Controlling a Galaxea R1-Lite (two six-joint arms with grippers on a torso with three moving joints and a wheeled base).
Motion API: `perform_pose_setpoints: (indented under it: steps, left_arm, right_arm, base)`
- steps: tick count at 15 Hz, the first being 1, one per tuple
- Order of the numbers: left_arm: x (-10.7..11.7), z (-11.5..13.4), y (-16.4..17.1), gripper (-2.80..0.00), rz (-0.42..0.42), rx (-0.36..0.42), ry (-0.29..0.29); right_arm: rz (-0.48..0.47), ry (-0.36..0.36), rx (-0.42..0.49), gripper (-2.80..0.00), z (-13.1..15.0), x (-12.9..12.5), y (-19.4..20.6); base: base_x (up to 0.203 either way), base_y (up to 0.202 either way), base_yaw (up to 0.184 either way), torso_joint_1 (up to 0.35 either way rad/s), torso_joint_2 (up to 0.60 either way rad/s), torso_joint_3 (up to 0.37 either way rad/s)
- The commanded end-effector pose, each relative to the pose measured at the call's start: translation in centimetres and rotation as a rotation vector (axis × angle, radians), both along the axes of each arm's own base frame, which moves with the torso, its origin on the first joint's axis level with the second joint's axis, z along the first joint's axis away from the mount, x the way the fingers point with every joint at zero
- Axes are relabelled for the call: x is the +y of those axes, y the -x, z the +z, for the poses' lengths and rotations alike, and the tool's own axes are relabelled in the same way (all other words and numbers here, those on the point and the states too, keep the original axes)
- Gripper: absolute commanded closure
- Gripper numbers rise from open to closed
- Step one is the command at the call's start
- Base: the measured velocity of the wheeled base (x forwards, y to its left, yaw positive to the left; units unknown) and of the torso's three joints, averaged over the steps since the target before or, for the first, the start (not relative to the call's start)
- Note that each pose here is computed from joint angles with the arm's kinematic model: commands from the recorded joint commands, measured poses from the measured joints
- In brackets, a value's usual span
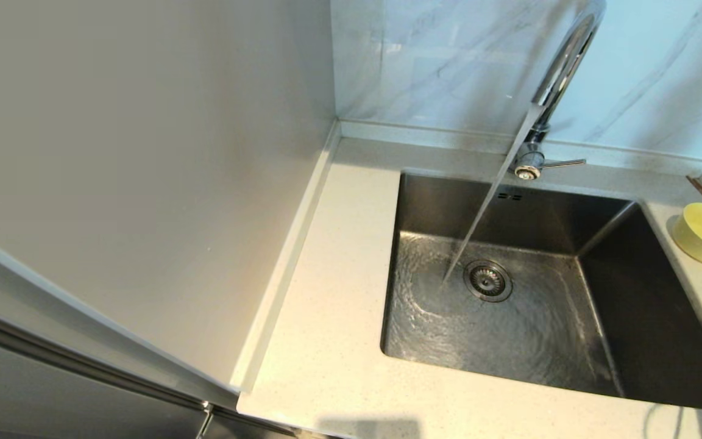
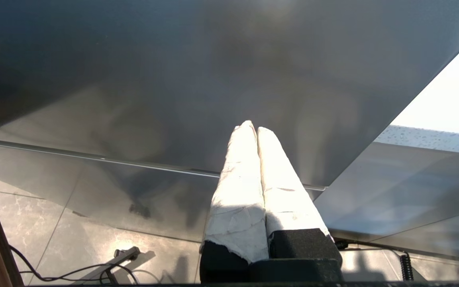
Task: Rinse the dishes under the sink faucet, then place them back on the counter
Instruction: Place the plate on the table, then turn off the faucet
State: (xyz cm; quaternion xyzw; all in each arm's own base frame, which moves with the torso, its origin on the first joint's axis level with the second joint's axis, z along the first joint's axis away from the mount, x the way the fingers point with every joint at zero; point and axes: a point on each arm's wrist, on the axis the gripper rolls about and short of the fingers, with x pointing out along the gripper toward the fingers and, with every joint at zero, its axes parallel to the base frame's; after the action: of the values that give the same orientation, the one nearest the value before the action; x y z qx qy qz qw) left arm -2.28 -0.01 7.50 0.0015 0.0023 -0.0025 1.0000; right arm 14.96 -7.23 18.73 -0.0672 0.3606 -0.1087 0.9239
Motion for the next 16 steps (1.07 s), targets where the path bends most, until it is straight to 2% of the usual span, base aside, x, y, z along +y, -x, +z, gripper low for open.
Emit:
perform_pose_setpoints:
  steps: [1,3,4,6,8,10,11,12,13,14,16]
  left_arm:
    - [0.0,0.0,0.0,0.00,0.000,0.000,0.000]
    - [0.0,0.0,0.0,0.00,0.000,0.000,0.000]
    - [0.0,0.0,0.0,0.00,0.000,0.000,0.000]
    - [0.0,0.0,0.0,0.00,0.000,0.000,0.000]
    - [0.0,0.0,0.0,0.00,0.000,0.000,0.000]
    - [0.0,0.0,0.0,0.00,0.000,0.000,0.000]
    - [0.0,0.0,0.0,0.00,0.000,0.000,0.000]
    - [0.0,0.0,0.0,0.00,0.000,0.000,0.000]
    - [0.0,0.0,0.0,0.00,0.000,0.000,0.000]
    - [0.0,0.0,0.0,0.00,0.000,0.000,0.000]
    - [0.0,0.0,0.0,0.00,0.000,0.000,0.000]
  right_arm:
    - [0.046,-0.002,-0.099,-2.80,1.9,1.0,1.6]
    - [0.081,-0.101,-0.231,-2.80,4.1,2.1,3.1]
    - [0.066,-0.166,-0.281,-2.80,5.3,2.5,3.7]
    - [0.013,-0.257,-0.322,-2.80,6.2,2.7,4.1]
    - [-0.050,-0.216,-0.326,-2.80,6.0,2.7,4.5]
    - [-0.180,-0.102,-0.340,-2.80,6.1,2.2,4.4]
    - [-0.206,-0.053,-0.346,-2.80,6.7,2.1,4.3]
    - [-0.193,-0.034,-0.324,-2.80,7.2,2.3,4.4]
    - [-0.177,-0.029,-0.268,-2.22,7.1,2.5,4.7]
    - [-0.142,0.000,-0.242,0.00,7.1,2.7,4.7]
    - [-0.061,-0.013,-0.200,0.00,7.3,3.1,4.2]
  base:
    - [0.000,0.000,0.000,0.000,0.00,0.000]
    - [0.000,0.000,0.000,0.000,0.00,0.000]
    - [0.000,0.000,0.000,0.000,0.00,0.000]
    - [0.000,0.000,0.000,0.000,0.00,0.000]
    - [0.000,0.000,0.000,0.000,0.00,0.000]
    - [0.000,0.000,0.000,0.000,0.00,0.000]
    - [0.000,0.000,0.000,0.000,0.00,0.000]
    - [0.000,0.000,0.000,0.000,0.00,0.000]
    - [0.000,0.000,0.000,0.000,0.00,0.000]
    - [0.000,0.000,0.000,0.000,0.00,0.000]
    - [0.000,0.000,0.000,0.000,0.00,0.000]
